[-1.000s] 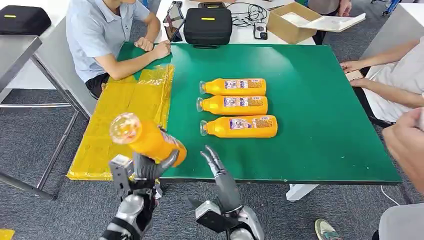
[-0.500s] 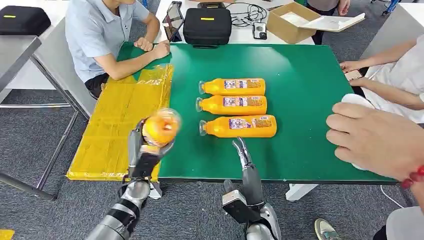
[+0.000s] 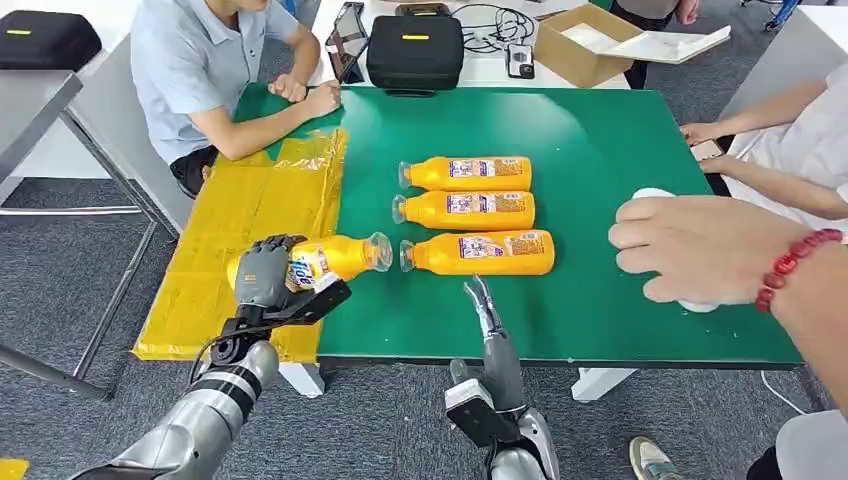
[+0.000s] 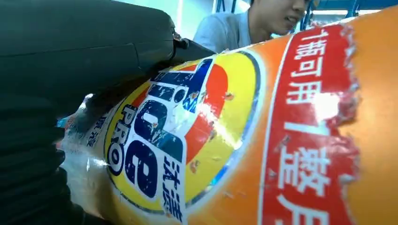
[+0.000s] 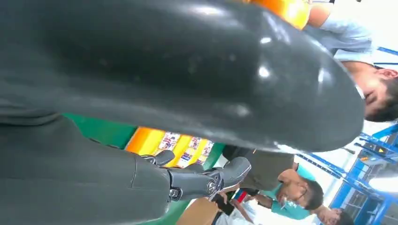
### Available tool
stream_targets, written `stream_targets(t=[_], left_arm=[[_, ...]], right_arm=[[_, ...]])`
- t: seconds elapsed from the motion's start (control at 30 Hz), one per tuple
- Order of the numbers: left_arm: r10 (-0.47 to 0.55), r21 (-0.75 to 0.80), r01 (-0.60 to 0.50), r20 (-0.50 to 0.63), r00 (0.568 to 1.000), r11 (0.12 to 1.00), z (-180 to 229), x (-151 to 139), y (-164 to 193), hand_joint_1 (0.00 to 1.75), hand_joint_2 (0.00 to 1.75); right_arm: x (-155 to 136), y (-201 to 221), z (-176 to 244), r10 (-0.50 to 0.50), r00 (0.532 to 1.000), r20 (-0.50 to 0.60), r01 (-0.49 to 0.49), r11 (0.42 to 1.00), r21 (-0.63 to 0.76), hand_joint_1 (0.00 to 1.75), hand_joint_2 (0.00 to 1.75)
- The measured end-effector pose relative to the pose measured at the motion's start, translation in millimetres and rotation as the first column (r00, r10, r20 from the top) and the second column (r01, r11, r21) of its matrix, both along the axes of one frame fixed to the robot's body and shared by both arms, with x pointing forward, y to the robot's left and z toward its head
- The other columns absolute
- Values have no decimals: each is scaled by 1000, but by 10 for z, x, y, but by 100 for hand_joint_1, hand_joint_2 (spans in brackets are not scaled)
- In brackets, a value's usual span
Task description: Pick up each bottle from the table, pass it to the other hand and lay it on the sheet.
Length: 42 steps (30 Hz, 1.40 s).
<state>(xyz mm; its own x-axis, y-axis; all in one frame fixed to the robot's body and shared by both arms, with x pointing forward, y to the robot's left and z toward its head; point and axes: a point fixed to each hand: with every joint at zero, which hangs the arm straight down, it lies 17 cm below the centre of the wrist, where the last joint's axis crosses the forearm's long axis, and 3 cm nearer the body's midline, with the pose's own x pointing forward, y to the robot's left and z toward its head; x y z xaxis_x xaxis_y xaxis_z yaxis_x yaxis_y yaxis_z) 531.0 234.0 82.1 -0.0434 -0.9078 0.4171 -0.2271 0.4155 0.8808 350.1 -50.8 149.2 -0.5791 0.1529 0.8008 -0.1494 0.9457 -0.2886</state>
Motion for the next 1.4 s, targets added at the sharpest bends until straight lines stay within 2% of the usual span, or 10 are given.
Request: stream_targets(t=[0.23, 0.43, 0.47, 0.53, 0.57, 0.6, 0.63, 0.83, 1.27, 1.4], left_arm=[[114, 41, -108, -207, 972, 993, -327, 123, 278, 175, 175], [99, 51, -87, -351, 931, 995, -450, 257, 335, 175, 175], [92, 51, -78, -373, 923, 996, -483, 259, 327, 155, 175], [78, 66, -55, -431, 899, 996, -540, 276, 304, 161, 175], [76, 72, -49, -448, 891, 996, -544, 291, 309, 58, 175], [75, 79, -43, -462, 884, 996, -555, 295, 309, 16, 175], [76, 83, -41, -471, 879, 996, -564, 297, 309, 3, 175], [50, 126, 22, -539, 841, 992, -688, 249, 236, 0, 175], [-128, 14, 173, -616, 777, 985, -747, 214, -72, 0, 175], [-179, -30, 202, -602, 778, 979, -722, 213, -158, 0, 175]], right_arm=[[-7, 66, 4, 39, 999, -20, -39, 999, 23, 0, 0], [1, 102, 25, 56, 998, -34, -54, 997, 50, 0, 0], [2, 106, 24, 61, 997, -39, -59, 997, 58, 0, 0], [10, 110, 25, 70, 996, -52, -65, 995, 80, 0, 0], [13, 111, 26, 73, 996, -56, -68, 994, 86, 0, 0], [18, 106, 27, 73, 996, -59, -68, 993, 92, 0, 0], [21, 105, 25, 75, 995, -61, -69, 993, 95, 0, 0], [23, 113, 22, 81, 994, -67, -74, 992, 103, 0, 0], [56, 77, -15, 75, 994, -83, -65, 991, 113, 0, 0], [62, 75, -24, 75, 993, -87, -65, 991, 114, 0, 0]])
